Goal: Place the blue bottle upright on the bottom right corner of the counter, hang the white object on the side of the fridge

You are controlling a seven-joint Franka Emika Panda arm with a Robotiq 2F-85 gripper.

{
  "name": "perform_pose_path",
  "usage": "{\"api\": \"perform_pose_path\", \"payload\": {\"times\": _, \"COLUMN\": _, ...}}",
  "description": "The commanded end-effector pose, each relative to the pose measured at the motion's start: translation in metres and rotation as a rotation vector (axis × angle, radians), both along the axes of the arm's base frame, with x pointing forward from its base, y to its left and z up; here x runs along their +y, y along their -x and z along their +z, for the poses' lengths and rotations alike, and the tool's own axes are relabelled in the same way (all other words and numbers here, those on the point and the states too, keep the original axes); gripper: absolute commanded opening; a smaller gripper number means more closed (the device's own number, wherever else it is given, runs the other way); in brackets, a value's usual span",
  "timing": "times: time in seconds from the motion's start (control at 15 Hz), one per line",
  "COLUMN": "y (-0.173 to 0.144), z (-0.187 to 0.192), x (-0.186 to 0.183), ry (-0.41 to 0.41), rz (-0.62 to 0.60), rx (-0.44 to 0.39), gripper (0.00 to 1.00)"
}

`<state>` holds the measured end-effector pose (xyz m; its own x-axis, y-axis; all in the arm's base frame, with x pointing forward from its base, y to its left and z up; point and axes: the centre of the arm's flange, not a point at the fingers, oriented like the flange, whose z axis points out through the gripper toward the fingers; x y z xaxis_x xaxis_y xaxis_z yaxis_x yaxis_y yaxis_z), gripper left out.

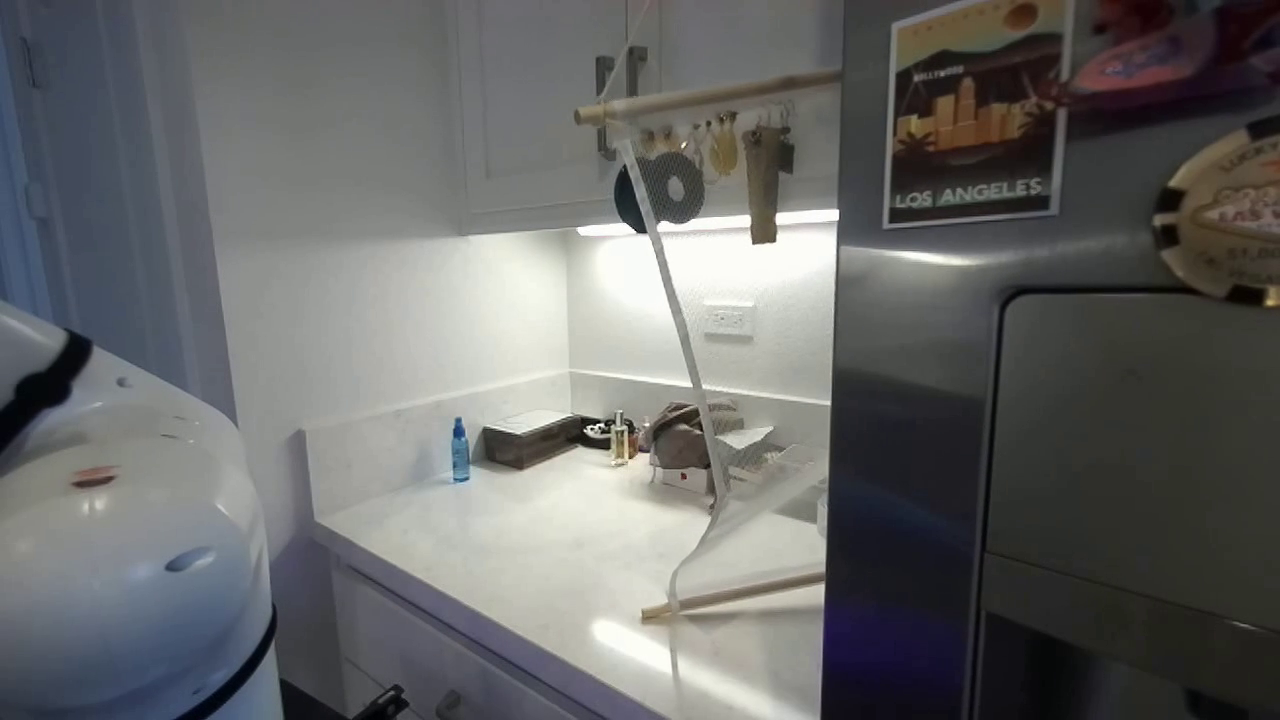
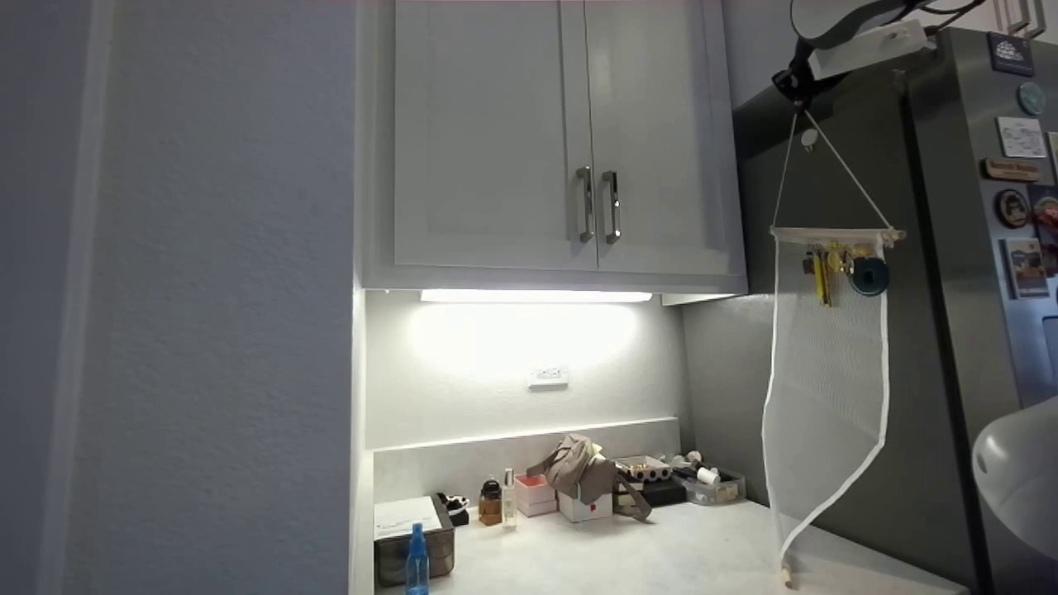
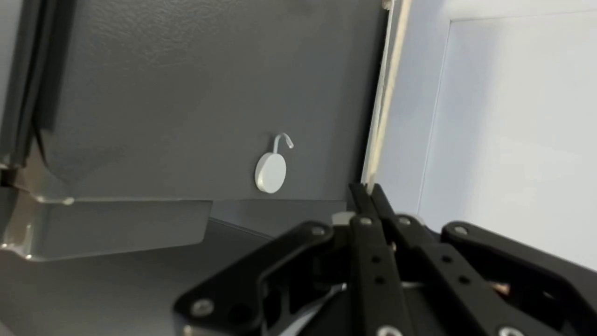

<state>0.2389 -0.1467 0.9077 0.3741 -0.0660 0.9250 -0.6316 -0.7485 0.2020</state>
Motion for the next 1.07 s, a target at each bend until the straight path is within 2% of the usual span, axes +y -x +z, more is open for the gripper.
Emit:
{"api": "perform_pose_path", "payload": {"times": 0.0, "y": -0.004, "z": 0.027, "x": -0.013, "ry": -0.024, "rz": 0.004, "rx": -0.025, "gripper": 0.00}}
{"api": "perform_pose_path", "payload": {"times": 0.33, "y": -0.024, "z": 0.050, "x": -0.045, "ry": -0.043, "rz": 0.011, "rx": -0.019, "gripper": 0.00}}
{"api": "perform_pose_path", "payload": {"times": 0.73, "y": -0.073, "z": 0.063, "x": -0.085, "ry": -0.044, "rz": 0.016, "rx": 0.008, "gripper": 0.00}}
{"api": "perform_pose_path", "payload": {"times": 1.0, "y": -0.080, "z": 0.064, "x": -0.111, "ry": -0.032, "rz": 0.004, "rx": 0.027, "gripper": 0.00}}
